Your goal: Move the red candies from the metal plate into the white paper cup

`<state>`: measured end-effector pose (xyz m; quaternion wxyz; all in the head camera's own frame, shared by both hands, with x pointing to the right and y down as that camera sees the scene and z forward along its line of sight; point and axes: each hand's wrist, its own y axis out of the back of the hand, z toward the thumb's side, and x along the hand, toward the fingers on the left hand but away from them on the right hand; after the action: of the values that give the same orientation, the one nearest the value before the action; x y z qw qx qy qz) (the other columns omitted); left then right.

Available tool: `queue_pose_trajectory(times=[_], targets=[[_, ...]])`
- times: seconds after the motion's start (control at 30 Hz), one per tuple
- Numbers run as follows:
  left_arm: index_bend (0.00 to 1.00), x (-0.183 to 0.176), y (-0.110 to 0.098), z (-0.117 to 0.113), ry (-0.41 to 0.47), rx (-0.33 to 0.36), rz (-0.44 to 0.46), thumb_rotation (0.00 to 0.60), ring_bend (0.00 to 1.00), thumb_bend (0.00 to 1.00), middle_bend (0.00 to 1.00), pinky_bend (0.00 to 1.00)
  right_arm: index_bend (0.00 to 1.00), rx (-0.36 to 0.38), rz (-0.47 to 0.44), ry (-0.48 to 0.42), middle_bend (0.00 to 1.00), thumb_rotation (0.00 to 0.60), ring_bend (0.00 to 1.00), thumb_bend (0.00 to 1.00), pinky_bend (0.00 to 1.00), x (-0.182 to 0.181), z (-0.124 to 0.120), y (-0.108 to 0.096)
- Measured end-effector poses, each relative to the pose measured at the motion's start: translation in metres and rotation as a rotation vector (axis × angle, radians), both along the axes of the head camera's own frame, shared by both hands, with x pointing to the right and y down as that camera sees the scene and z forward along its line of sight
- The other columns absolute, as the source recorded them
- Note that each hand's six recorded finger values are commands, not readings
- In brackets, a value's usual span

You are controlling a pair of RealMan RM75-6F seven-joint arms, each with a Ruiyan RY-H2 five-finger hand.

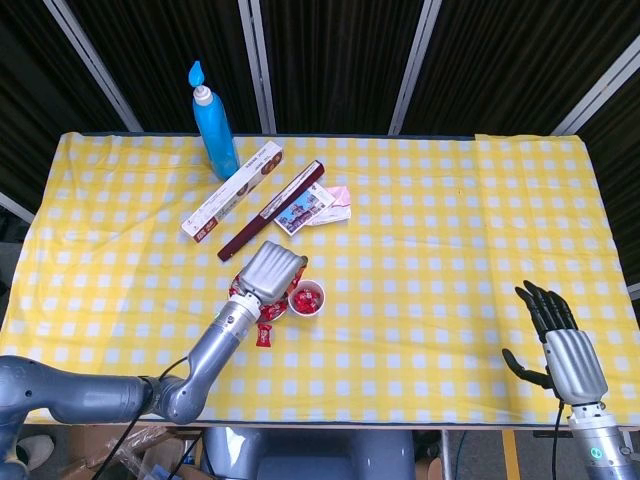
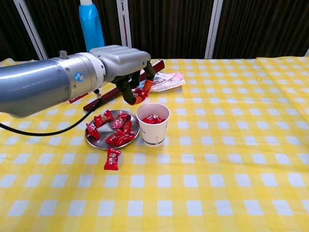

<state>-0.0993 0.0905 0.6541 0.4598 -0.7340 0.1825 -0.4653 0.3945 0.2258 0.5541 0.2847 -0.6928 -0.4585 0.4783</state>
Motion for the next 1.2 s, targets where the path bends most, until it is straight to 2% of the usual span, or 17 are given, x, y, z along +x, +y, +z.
queue_pose_trajectory(times=[0.27,0.47,0.7,0.9,1.03,1.2], targets=[[0.48,0.015,0.009,0.004,-0.027,-0.017,0.031,0.6,0.97,0.27,0.88,0.99,0.0,0.006,-0.004,-0.005,0.0,0.6,0.0,0.39,0.0,-0.001,-0.002,-0.001],[0.44,0.022,0.013,0.003,-0.016,-0.023,0.035,0.6,0.96,0.25,0.85,0.99,0.0,0.005,-0.003,-0.003,0.0,0.6,0.0,0.39,0.0,0.0,-0.001,0.0],[0.4,0.018,0.01,-0.003,0.021,-0.021,0.02,0.6,0.95,0.25,0.83,0.99,0.0,0.006,-0.006,-0.001,0.0,0.6,0.0,0.39,0.0,-0.001,-0.001,-0.001],[0.4,0.007,0.007,-0.011,0.038,-0.007,0.043,0.6,0.95,0.19,0.83,0.99,0.0,0.009,0.0,0.0,0.0,0.6,0.0,0.39,0.0,0.001,-0.002,-0.001],[0.39,-0.001,0.005,-0.018,0.043,0.032,0.097,0.6,0.94,0.19,0.84,0.99,0.0,0.009,-0.003,0.004,0.0,0.6,0.0,0.39,0.0,0.001,-0.001,-0.001],[0.39,-0.009,0.008,-0.029,0.061,0.115,0.244,0.6,0.94,0.19,0.84,0.99,0.0,0.009,-0.005,0.01,0.0,0.6,0.0,0.39,0.0,0.0,-0.001,-0.001]])
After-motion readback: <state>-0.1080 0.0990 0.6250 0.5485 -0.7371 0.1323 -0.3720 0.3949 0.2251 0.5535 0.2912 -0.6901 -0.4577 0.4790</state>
